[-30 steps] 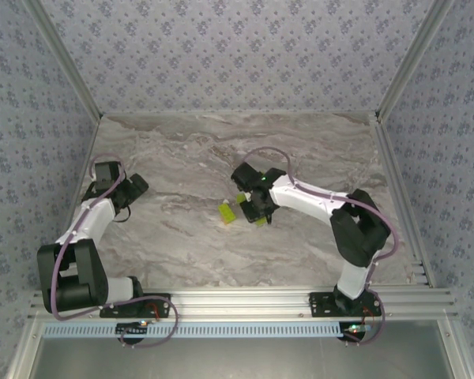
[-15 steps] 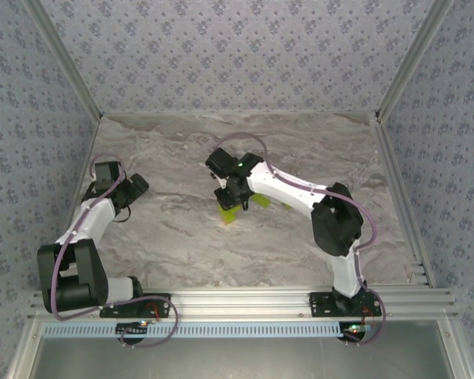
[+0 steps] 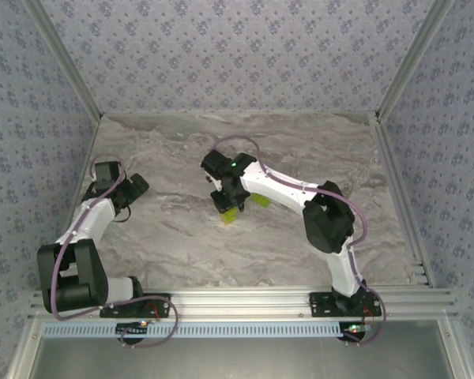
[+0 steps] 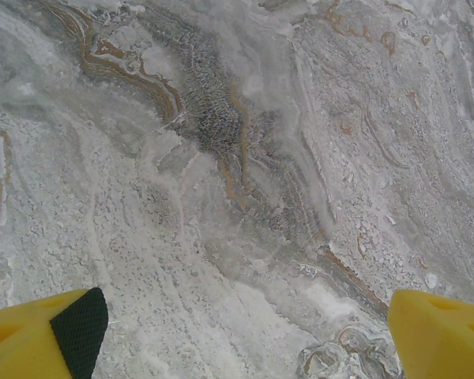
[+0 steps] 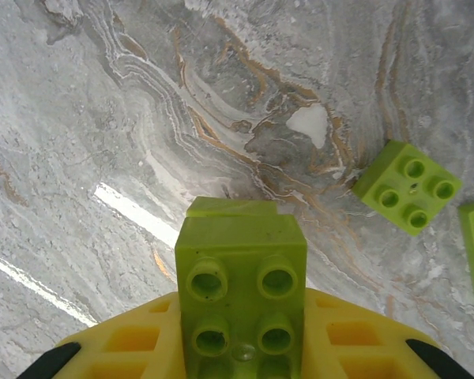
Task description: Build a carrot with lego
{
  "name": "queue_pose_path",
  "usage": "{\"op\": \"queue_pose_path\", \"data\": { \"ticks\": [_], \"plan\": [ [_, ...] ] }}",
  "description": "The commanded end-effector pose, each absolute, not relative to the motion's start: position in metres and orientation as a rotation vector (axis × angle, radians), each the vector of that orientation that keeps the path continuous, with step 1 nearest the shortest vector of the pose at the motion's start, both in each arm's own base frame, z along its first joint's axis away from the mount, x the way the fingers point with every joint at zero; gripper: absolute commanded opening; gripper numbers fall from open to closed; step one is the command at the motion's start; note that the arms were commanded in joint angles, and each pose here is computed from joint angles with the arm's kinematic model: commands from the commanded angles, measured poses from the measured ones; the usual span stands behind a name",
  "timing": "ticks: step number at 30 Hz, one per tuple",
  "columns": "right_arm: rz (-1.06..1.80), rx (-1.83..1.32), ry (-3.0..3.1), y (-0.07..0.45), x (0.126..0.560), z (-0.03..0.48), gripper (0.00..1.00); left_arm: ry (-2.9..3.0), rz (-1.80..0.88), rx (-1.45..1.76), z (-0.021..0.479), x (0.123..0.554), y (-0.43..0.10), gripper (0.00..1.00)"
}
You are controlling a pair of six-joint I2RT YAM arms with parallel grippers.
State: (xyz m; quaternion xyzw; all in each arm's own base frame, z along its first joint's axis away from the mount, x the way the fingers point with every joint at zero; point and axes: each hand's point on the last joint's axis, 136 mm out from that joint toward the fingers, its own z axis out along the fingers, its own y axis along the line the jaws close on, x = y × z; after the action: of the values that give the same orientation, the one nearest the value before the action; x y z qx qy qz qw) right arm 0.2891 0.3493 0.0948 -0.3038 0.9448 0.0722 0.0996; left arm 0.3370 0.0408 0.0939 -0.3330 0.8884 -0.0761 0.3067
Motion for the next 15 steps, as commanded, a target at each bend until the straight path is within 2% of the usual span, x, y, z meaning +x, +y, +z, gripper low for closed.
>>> {"op": "queue_pose_path", "data": {
  "ticks": [1,15],
  "plan": [
    [0.207,-0.932,2.827,0.352,0.282,0.087,0.32,2.323,-0.219,-0.876,0.103,0.341,0.042,0.93],
    [0.192,-0.922,2.850,0.355,0.277,0.077,0.32,2.324,-0.226,-0.872,0.104,0.340,0.041,0.93]
  ]
}}
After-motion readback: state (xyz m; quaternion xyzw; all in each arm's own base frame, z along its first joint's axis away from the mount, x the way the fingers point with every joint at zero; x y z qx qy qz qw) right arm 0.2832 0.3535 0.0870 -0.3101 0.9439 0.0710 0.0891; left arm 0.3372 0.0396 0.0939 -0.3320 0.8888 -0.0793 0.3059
